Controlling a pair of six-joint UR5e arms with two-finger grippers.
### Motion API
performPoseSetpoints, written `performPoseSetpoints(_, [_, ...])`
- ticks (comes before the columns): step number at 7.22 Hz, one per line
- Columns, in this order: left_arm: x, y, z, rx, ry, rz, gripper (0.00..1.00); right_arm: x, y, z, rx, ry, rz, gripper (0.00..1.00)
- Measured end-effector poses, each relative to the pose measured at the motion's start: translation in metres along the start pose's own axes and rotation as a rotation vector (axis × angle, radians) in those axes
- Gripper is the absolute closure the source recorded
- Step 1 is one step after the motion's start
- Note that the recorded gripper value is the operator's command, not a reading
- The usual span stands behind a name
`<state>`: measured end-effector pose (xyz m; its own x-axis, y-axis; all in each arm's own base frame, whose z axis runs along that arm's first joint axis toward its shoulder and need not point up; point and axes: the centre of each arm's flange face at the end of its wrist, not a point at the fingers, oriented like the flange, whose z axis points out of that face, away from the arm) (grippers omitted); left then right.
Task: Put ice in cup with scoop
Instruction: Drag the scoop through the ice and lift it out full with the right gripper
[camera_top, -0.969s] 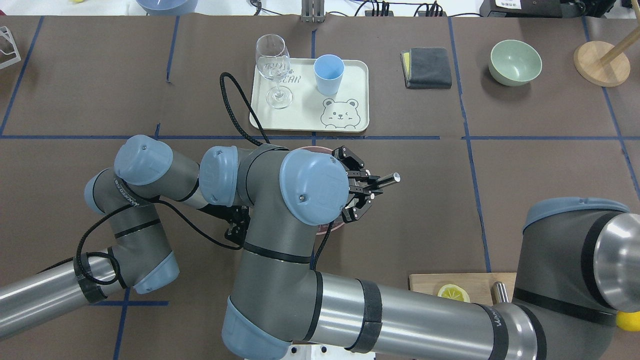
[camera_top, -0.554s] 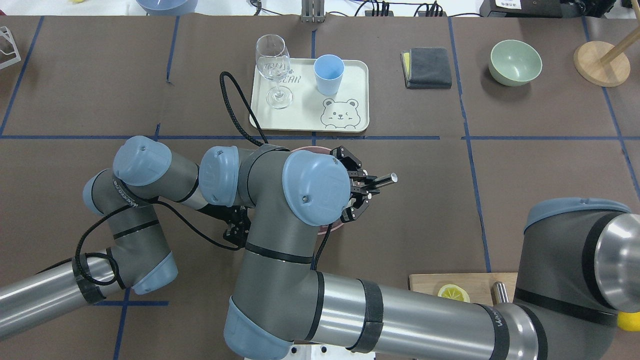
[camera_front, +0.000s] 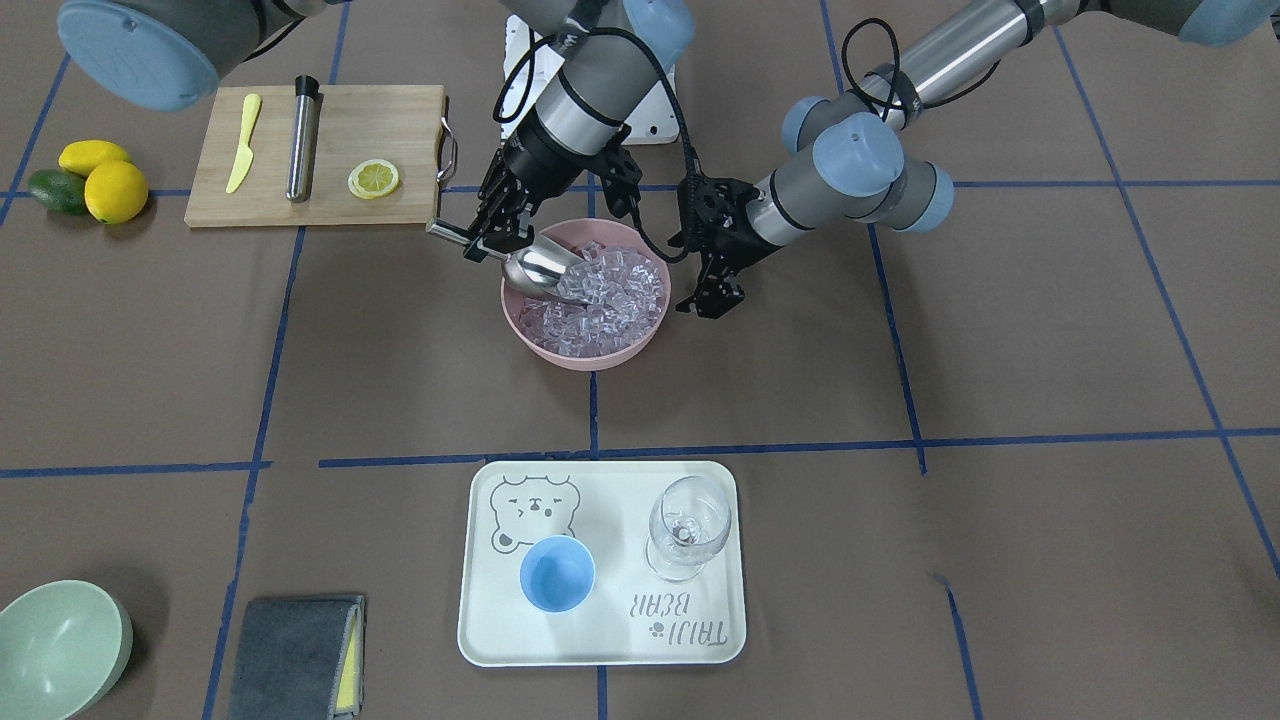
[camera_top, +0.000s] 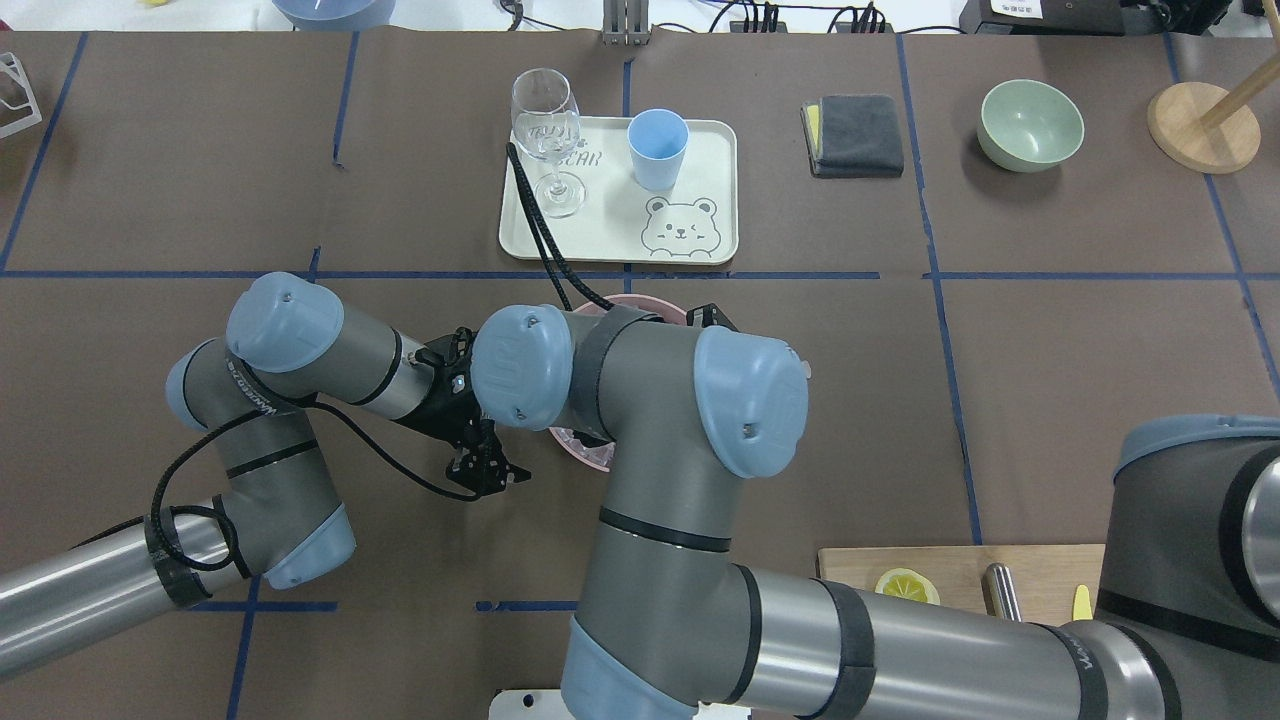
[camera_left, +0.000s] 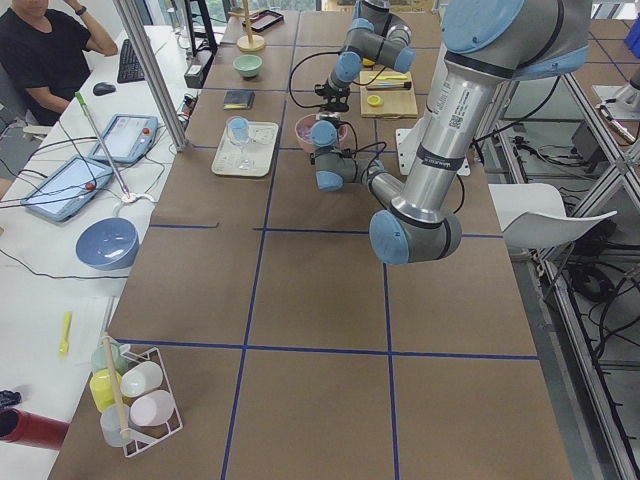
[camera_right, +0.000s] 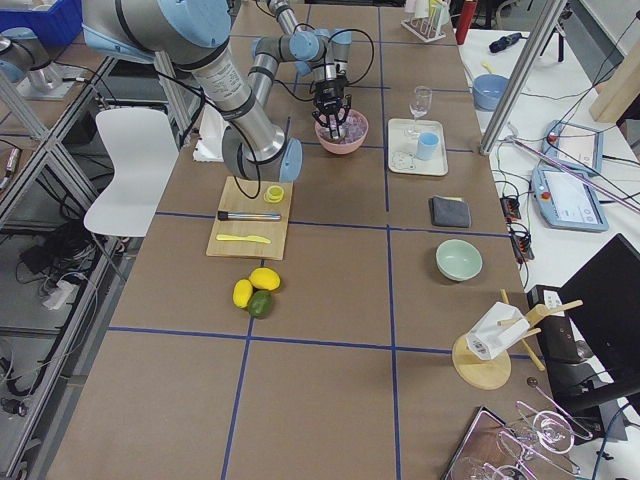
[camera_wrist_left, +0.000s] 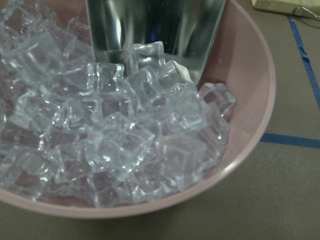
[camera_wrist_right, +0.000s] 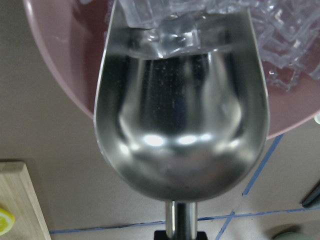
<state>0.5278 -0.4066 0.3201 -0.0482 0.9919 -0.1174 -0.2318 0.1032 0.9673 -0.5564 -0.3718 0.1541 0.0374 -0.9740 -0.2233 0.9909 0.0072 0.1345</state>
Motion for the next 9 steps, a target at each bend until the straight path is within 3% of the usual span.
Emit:
performPoseSetpoints(4, [0.000, -0.001, 0.000, 0.001, 0.000, 0.001, 0.00, 0.000, 0.014, 0.022, 0.139, 0.003, 0.061, 1.00])
performPoseSetpoints(6, [0.000, -0.001, 0.000, 0.002, 0.000, 0.000, 0.00, 0.000, 0.041, 0.043, 0.247, -0.018, 0.103, 1.00])
performPoseSetpoints(9, [0.001, -0.001, 0.000, 0.001, 0.001, -0.002, 0.00, 0.007, 0.057, 0.047, 0.332, -0.047, 0.150, 1.00])
